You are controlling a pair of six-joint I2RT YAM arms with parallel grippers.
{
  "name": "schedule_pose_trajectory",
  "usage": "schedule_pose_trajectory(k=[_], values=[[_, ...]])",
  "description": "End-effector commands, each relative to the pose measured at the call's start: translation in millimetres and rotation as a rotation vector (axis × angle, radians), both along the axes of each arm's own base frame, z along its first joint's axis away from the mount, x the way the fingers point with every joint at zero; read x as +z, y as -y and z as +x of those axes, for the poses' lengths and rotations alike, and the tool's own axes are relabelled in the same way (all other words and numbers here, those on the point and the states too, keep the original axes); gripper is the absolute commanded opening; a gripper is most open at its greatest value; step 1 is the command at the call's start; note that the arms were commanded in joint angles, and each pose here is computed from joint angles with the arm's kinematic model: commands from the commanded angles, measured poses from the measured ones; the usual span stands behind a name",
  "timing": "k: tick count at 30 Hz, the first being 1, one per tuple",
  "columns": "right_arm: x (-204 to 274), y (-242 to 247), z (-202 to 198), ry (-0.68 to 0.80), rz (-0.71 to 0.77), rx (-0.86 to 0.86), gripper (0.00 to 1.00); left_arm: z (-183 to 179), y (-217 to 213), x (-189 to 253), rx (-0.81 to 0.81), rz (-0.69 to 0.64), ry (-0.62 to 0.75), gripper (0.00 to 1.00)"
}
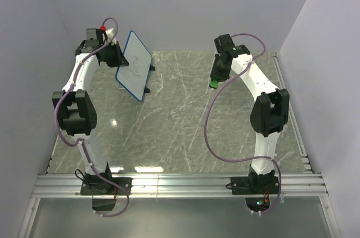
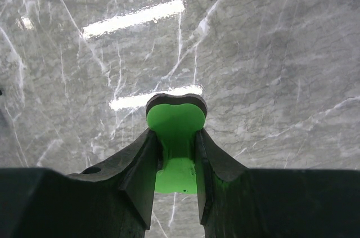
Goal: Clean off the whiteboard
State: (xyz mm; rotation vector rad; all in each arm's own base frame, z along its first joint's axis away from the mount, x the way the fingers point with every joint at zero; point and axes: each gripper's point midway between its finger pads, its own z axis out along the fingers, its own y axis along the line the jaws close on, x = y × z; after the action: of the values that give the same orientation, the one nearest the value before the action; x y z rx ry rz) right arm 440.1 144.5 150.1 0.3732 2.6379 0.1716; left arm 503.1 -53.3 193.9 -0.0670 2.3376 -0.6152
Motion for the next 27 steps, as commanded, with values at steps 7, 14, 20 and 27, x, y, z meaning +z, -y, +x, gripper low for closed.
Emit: schedule_pose_trajectory(k=[7,14,20,27], values=[[27,-2,-8,0.054,0.02,0.022,0.0,4,40,-36,-0.112,0.059,-0.044,0.0],[31,-10,-19,0.049,0.068,0.036,0.0,-38,119,-43,-0.319,-0.042,-0.119,0.0],[46,-26,-19,0.087,0.11,0.084,0.0,-77,164,-58,-0.417,-0.137,-0.25,0.0],[59,-44,-20,0.115,0.16,0.111,0.0,-121,184,-67,-0.476,-0.289,-0.397,0.0]])
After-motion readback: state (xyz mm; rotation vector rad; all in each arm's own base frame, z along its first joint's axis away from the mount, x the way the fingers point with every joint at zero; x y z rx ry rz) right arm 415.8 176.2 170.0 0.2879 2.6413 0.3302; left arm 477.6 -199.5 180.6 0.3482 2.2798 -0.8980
